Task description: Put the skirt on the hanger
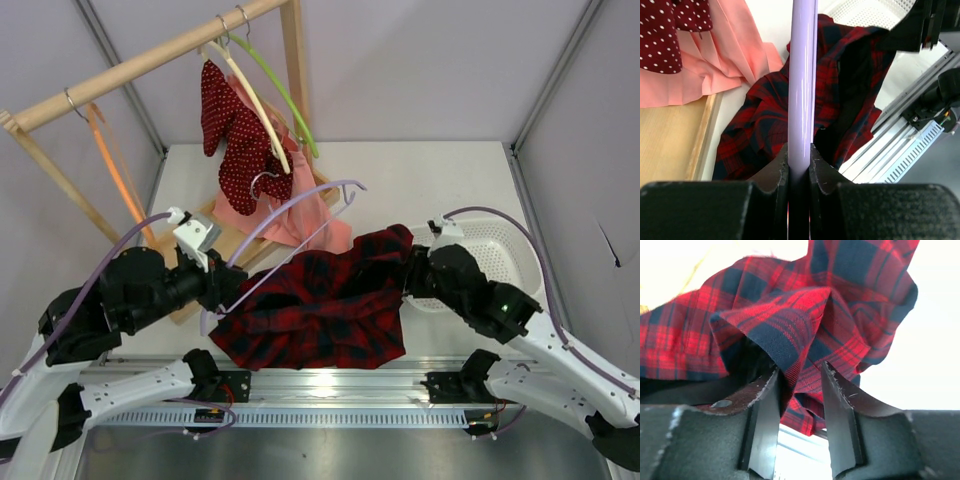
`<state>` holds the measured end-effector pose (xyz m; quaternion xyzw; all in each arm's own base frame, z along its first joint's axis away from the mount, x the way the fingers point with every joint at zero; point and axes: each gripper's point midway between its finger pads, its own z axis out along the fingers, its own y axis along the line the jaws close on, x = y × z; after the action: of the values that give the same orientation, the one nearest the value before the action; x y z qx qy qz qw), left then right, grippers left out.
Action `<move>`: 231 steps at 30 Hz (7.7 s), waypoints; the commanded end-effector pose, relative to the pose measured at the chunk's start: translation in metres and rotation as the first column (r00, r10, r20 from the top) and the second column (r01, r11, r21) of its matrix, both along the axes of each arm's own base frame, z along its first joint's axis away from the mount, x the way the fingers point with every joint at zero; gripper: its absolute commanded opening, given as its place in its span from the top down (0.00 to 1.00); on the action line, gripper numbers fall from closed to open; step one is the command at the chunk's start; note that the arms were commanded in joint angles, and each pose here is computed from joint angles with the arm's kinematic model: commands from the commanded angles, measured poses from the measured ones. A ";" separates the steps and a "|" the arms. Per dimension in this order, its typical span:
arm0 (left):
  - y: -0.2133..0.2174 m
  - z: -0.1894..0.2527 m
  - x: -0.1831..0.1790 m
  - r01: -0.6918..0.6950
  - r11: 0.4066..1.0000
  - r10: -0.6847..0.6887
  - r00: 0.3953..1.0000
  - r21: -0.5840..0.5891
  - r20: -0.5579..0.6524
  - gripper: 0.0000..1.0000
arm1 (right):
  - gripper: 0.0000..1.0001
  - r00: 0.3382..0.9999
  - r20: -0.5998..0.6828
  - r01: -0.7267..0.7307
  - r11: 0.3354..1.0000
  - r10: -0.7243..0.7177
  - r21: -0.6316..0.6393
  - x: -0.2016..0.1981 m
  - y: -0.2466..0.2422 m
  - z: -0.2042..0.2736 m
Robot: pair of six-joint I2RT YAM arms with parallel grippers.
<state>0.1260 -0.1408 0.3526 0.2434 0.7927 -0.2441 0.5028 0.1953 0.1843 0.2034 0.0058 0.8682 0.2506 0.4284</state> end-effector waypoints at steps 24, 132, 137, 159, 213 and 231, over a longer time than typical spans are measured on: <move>0.000 -0.010 -0.011 0.052 0.997 -0.052 0.999 -0.054 0.012 1.00 | 0.28 0.915 0.061 -0.331 0.830 0.398 -0.448 0.039 0.051 0.037; 0.023 -0.027 -0.015 0.001 0.998 0.001 0.999 -0.069 0.036 1.00 | 0.54 0.989 -0.062 -0.151 0.922 0.138 -0.357 0.009 0.083 -0.028; 0.025 -0.025 -0.016 -0.003 0.997 0.006 0.999 -0.072 0.038 1.00 | 0.71 0.994 -0.010 -0.103 0.942 0.105 -0.319 0.018 0.088 -0.027; 0.017 -0.009 -0.023 0.066 0.987 -0.054 0.995 -0.149 0.082 1.00 | 1.00 0.992 0.093 -0.099 0.991 0.091 0.085 0.043 0.058 0.078; -0.024 -0.023 -0.021 0.086 0.930 -0.086 0.996 -0.358 0.017 1.00 | 1.00 0.972 -0.013 0.162 0.623 -0.236 0.765 0.113 0.009 0.138; -0.040 -0.036 -0.015 0.009 0.876 -0.061 0.994 -0.482 -0.090 1.00 | 1.00 0.927 0.015 0.188 0.499 -0.375 0.846 0.115 0.000 0.158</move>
<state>0.1083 -0.1723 0.2942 0.1418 0.7530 -0.4144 0.4911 0.3093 0.1926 0.3237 0.3151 0.6443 0.5317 0.4505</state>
